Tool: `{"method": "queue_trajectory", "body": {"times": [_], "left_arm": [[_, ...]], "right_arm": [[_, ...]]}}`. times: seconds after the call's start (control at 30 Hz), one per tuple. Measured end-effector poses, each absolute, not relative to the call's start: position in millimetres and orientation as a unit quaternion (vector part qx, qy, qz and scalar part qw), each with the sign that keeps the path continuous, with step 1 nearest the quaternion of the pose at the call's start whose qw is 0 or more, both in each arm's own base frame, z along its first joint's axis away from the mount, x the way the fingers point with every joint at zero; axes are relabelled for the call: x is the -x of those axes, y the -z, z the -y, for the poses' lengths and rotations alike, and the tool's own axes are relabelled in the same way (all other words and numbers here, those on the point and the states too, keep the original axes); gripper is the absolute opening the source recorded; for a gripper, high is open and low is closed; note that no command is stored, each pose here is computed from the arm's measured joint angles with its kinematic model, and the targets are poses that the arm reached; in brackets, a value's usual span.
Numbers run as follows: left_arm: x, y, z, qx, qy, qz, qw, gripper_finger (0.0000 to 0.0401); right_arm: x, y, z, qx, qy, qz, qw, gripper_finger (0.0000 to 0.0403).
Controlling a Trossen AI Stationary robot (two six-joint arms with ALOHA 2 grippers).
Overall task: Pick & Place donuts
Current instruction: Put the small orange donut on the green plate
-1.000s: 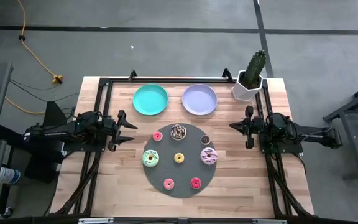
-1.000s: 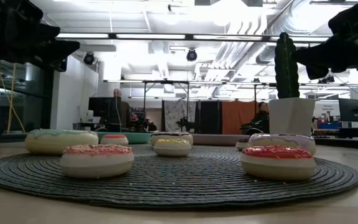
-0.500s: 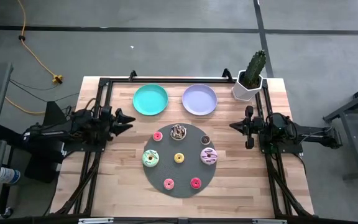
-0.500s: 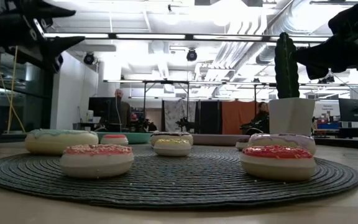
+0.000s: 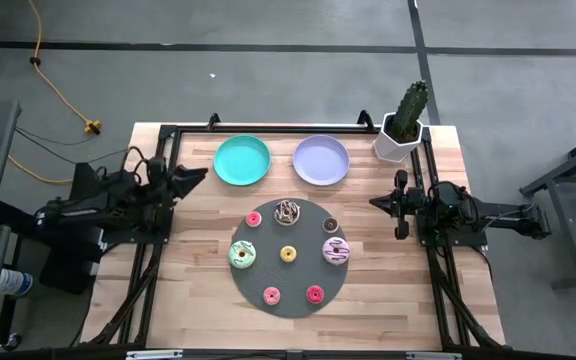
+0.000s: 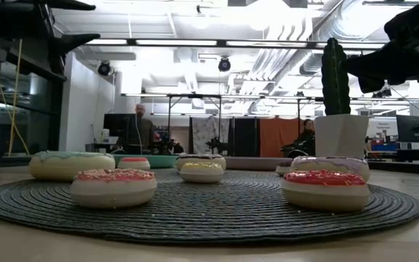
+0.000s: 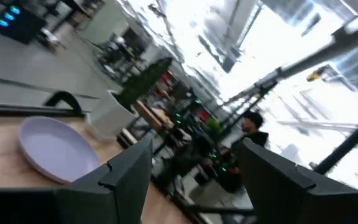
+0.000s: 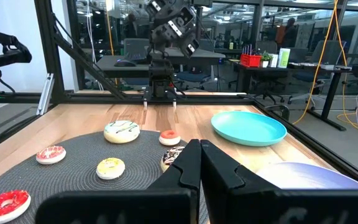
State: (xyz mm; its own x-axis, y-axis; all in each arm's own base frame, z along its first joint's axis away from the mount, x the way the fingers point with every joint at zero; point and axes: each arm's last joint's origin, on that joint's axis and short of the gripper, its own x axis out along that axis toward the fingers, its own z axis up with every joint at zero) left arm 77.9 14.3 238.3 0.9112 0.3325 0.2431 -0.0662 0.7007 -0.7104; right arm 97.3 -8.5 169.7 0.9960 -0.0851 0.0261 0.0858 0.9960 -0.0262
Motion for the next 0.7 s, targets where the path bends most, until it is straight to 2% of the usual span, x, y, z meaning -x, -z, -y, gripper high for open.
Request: {"method": "queue_trajectory", "body": {"times": [0.23,0.5,0.7], "left_arm": [[-80.8,-264.1,-16.5,0.340,-0.166,0.140,0.915,0.0230],[-99.5,-301.1,-18.5,0.295,-0.219,0.003,0.930,0.0230],[-119.8,-318.1,-20.4,0.276,-0.251,-0.111,0.921,0.0230]], "right_arm": [[-97.3,-169.7,8.5,0.014,0.043,0.012,0.999,0.0000],[-97.3,-169.7,8.5,0.014,0.043,0.013,0.999,0.0000],[-97.3,-169.7,8.5,0.014,0.043,0.012,0.999,0.0000]]}}
